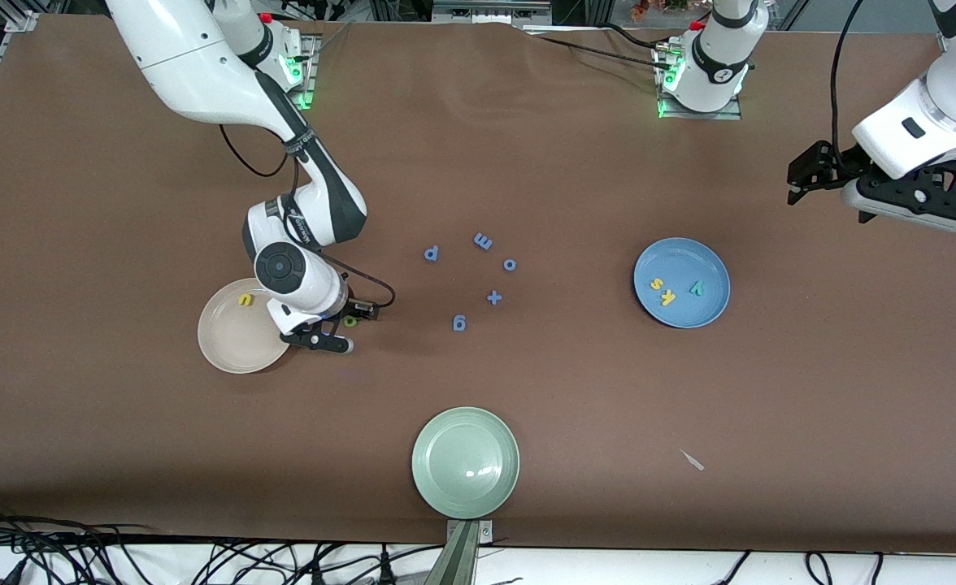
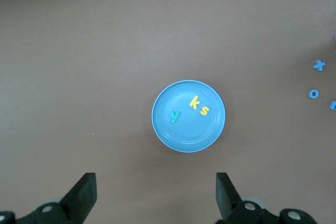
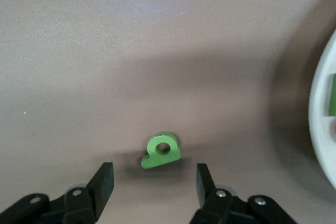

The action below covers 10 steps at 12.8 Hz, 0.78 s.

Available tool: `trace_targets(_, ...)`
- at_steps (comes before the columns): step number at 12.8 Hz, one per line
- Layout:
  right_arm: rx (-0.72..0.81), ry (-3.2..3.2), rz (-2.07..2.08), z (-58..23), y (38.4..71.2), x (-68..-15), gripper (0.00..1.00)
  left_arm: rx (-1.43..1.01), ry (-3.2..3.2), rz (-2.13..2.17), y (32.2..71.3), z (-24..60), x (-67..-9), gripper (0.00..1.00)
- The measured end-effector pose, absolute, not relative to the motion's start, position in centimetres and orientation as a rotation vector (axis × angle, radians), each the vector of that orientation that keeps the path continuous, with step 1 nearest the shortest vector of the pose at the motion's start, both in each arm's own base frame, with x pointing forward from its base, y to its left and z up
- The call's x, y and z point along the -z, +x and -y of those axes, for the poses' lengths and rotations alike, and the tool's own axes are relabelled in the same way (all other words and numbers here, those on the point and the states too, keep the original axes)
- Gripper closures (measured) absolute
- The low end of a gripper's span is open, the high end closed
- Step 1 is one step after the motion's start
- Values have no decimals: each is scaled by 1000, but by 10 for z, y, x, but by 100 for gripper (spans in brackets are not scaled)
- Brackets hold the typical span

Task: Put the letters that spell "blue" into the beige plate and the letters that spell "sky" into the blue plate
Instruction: 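Reach and grasp the green 6 letter with the right gripper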

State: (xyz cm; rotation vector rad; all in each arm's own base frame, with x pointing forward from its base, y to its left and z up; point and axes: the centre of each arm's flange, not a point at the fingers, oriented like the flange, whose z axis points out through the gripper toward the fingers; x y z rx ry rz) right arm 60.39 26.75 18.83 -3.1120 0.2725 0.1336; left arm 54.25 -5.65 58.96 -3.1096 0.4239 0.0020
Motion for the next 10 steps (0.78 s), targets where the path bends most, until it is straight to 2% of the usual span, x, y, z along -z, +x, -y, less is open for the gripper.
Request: trace_targets(10, -116, -3136, -252, -263, 606, -175, 31, 1, -3114, -384, 542, 43, -593, 0)
